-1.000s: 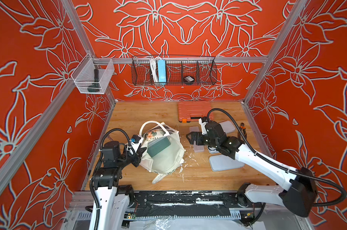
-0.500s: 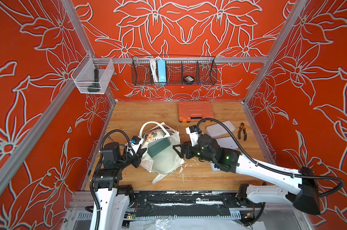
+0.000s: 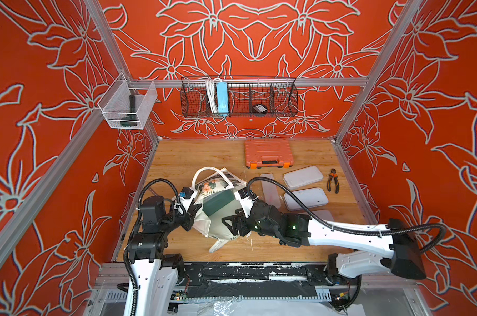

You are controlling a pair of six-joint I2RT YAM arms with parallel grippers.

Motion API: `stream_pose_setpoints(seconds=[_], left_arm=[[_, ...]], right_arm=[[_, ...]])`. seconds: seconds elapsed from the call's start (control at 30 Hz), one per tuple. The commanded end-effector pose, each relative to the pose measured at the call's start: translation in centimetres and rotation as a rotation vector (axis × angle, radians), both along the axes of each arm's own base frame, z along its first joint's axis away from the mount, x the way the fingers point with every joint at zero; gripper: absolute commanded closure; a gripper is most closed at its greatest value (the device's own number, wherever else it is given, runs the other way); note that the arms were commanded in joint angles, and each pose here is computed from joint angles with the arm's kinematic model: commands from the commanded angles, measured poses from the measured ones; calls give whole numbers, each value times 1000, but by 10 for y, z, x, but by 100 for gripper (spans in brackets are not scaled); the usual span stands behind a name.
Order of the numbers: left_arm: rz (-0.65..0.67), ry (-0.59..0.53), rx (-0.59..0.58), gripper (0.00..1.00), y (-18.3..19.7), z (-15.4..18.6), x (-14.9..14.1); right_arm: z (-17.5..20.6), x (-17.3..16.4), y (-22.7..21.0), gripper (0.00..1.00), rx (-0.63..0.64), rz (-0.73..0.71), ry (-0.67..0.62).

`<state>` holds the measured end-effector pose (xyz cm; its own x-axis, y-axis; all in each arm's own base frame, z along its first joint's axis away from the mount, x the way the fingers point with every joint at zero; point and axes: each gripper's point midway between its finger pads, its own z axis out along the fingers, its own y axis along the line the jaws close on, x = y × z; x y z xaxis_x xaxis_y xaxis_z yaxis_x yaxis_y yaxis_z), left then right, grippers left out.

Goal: Take out the pencil case from the canvas bag
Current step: Place the pencil case at the center of the board, then pick up the pencil case from the canvas bag.

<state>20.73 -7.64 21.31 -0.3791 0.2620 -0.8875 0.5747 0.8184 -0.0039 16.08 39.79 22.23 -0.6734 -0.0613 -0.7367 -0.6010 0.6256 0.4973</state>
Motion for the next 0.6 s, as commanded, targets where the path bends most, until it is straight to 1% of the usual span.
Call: stream_pose_setpoints(seconds=[0.0,0.1,0.17,0.23,0.3,0.4,0.47,0.57], left_arm=[[21,64,-7,100,2,-14,-5],[21,63,-7,100,3,-14,-5],[22,61,-6,100,3,-14,-5],[21,62,-8,100,3,-14,-5],[16,62,-10,100,2,-13,-6],[13,60,-10,100,1,-13,-6],[16,61,-8,100,2,-14,-5],[15,55,-7,100,2,-12,-6]], right_arm=[[10,1,12,26,21,-3,-30],[1,0,18,28,0,-2,-20],[-9,2,20,32,-19,-19,-1],[-21,7,18,35,-40,-71,26],[-35,13,14,35,-60,-143,68],[-45,17,20,37,-69,-181,96],[-52,21,24,40,-86,-203,110],[-59,25,32,41,-90,-228,122]])
